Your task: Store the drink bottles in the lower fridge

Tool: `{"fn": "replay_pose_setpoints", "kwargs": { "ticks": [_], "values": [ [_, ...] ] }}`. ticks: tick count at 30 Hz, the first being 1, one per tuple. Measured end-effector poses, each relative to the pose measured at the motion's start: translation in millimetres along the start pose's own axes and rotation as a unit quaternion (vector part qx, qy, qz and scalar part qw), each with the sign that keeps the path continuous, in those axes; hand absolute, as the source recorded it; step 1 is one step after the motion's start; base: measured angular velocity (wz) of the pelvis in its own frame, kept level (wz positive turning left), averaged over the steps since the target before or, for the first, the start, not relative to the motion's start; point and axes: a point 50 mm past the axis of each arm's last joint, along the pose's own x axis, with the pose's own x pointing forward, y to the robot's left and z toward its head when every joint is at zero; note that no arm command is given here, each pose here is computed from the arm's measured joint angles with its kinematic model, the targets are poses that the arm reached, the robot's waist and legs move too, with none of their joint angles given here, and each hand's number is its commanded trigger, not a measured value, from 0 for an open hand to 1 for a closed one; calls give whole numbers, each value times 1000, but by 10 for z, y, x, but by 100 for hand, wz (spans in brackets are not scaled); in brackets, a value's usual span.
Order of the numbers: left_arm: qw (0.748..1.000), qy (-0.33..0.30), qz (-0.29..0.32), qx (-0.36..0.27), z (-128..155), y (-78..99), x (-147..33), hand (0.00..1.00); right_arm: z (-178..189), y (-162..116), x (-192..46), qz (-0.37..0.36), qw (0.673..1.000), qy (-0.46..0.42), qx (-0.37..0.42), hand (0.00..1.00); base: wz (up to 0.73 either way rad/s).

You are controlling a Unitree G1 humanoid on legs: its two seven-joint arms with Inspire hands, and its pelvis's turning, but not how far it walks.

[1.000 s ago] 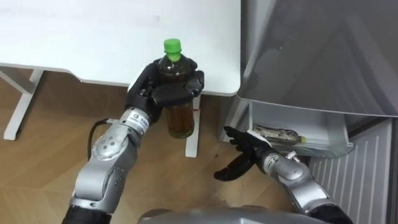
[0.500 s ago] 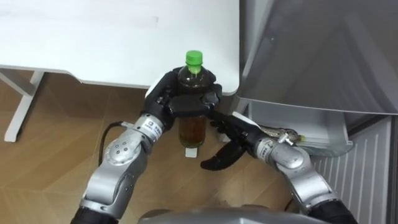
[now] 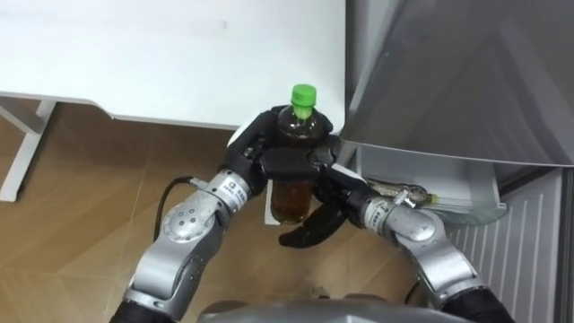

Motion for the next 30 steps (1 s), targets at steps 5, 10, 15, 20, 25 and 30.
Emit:
{"fn": "replay_pose_setpoints", "kwargs": {
  "ticks": [5, 10, 15, 20, 25, 30],
  "values": [
    [1000, -6, -6, 4, 14, 12, -8, 100, 109, -4, -1, 0, 998, -45, 51, 0, 1],
    [1000, -16, -12, 8, 38, 24, -15, 100, 137, 4, -6, 3, 995, -61, 74, 0, 0],
    [1000, -13, -18, 10, 30, 31, -28, 100, 124, 16, -12, 8, 995, -60, 76, 56, -1],
    [1000, -12, -20, 11, 28, 25, -27, 100, 113, 21, -17, 9, 995, -59, 78, 100, -2],
    [1000, -13, -20, 17, 30, 28, -27, 100, 101, 55, -14, 30, 995, -57, 77, 100, 0],
    [999, -9, -22, 29, 26, 31, -31, 100, 84, 107, 2, 48, 995, -52, 75, 100, -1]
  ]
}}
